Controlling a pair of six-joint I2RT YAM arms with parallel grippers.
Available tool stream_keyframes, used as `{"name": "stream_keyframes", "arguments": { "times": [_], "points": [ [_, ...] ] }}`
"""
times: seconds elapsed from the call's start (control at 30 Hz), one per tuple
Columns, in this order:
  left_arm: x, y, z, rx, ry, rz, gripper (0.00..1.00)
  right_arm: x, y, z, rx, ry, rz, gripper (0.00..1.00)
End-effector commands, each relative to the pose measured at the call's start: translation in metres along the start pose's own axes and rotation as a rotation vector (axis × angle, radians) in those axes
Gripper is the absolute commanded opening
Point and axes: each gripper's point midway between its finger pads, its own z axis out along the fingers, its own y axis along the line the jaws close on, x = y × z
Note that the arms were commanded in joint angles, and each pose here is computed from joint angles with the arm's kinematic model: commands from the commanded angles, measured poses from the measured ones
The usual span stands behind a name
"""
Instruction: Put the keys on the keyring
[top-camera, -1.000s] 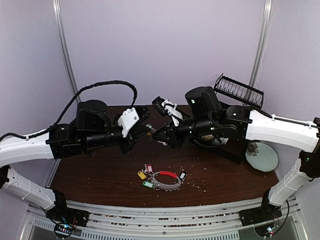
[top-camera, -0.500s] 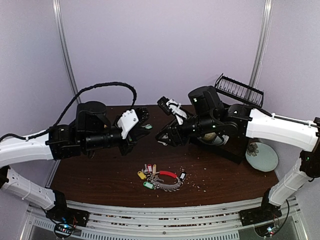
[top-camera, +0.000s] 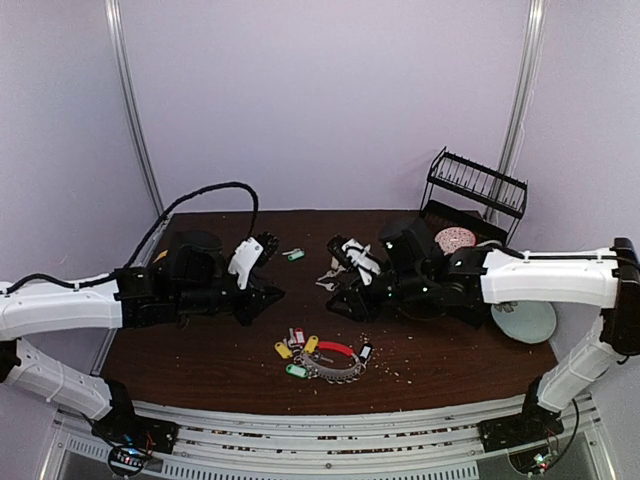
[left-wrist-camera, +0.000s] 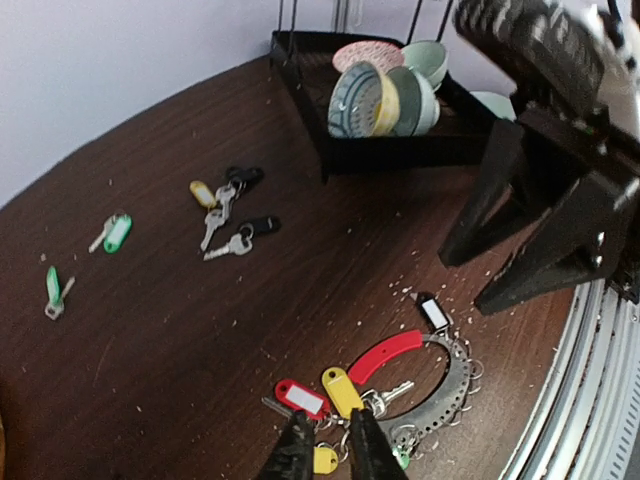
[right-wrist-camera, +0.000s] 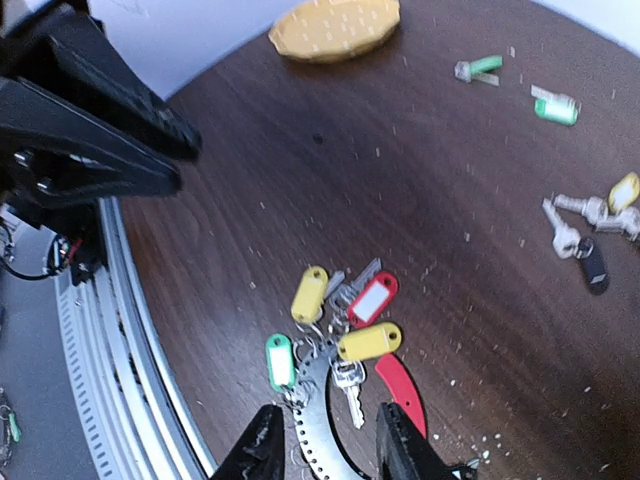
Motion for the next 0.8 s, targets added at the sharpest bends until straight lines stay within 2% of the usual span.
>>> {"name": "stream_keyframes", "arguments": {
  "times": [0.0,0.2,0.33,0.57,0.77],
  "points": [
    [0.022,0.004,0.017,0.036,0.004,-0.278,0.19,0.041,-0.015,0.046,0.023,0.106,0.112,0.32],
    [0.049,0.015,0.025,-0.006,0.041,-0.365,0.23,0.077,-0.004,0.099,0.048,0.198,-0.009,0.25],
    [0.052,0.023,0.018,-0.04,0.014,-0.364,0.26,0.076,-0.004,0.107,0.069,0.134,-0.067,0.24],
    [0.052,0.032,0.01,-0.09,0.014,-0.312,0.28,0.094,-0.006,0.127,0.068,0.223,-0.092,0.24],
    [0.049,0.036,0.005,-0.104,-0.004,-0.304,0.29,0.097,-0.009,0.133,0.083,0.244,-0.114,0.23]
  ]
}}
